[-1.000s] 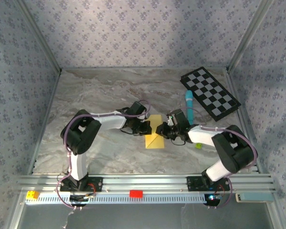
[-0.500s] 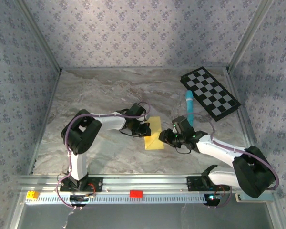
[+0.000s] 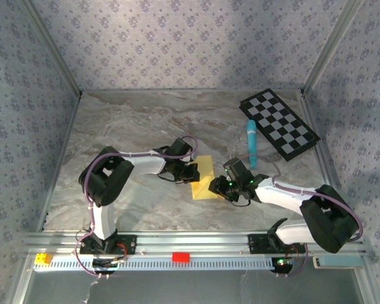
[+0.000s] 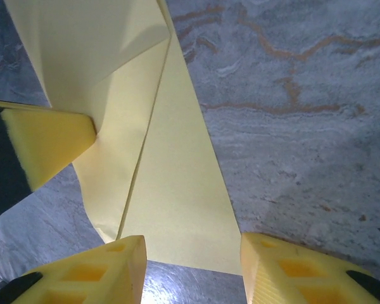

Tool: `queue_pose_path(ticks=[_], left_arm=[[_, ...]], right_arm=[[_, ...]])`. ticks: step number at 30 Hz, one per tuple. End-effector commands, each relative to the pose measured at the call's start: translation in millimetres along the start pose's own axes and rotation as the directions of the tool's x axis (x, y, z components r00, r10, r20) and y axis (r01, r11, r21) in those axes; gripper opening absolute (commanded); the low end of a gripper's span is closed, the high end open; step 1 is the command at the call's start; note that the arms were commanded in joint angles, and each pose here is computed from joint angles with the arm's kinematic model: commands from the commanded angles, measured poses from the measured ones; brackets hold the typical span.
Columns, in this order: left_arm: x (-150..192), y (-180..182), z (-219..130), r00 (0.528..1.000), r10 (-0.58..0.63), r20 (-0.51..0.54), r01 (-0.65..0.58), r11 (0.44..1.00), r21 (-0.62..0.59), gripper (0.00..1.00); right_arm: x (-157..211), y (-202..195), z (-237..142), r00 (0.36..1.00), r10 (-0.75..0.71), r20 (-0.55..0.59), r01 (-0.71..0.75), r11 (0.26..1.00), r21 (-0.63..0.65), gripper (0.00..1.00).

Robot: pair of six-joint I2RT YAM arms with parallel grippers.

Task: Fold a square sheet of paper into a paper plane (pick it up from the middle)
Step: Turn over the paper at the center of the table.

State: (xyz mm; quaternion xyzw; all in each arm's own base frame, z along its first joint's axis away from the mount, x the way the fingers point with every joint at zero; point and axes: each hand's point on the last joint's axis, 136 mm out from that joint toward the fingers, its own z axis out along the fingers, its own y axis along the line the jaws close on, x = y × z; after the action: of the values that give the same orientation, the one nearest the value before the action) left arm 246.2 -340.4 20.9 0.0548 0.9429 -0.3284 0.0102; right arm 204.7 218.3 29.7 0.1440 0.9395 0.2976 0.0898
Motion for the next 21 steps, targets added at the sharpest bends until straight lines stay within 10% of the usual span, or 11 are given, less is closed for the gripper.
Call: queue_pose_path(ticks=[1,21], left_arm=[[5,2,-4,1.0,-0.017,0.0,0.017,1.0,-0.016,0.05],[3,1,-4,1.0,-0.027,0.003,0.027,1.0,-0.012,0.05]], right_arm=[[-1,3,4,1.0,0.017,0.002,-0.017,1.0,-0.001,0.45],[-8,3,18,0.999,0.051,0.004,-0.051,0.998,-0.022,0.49]])
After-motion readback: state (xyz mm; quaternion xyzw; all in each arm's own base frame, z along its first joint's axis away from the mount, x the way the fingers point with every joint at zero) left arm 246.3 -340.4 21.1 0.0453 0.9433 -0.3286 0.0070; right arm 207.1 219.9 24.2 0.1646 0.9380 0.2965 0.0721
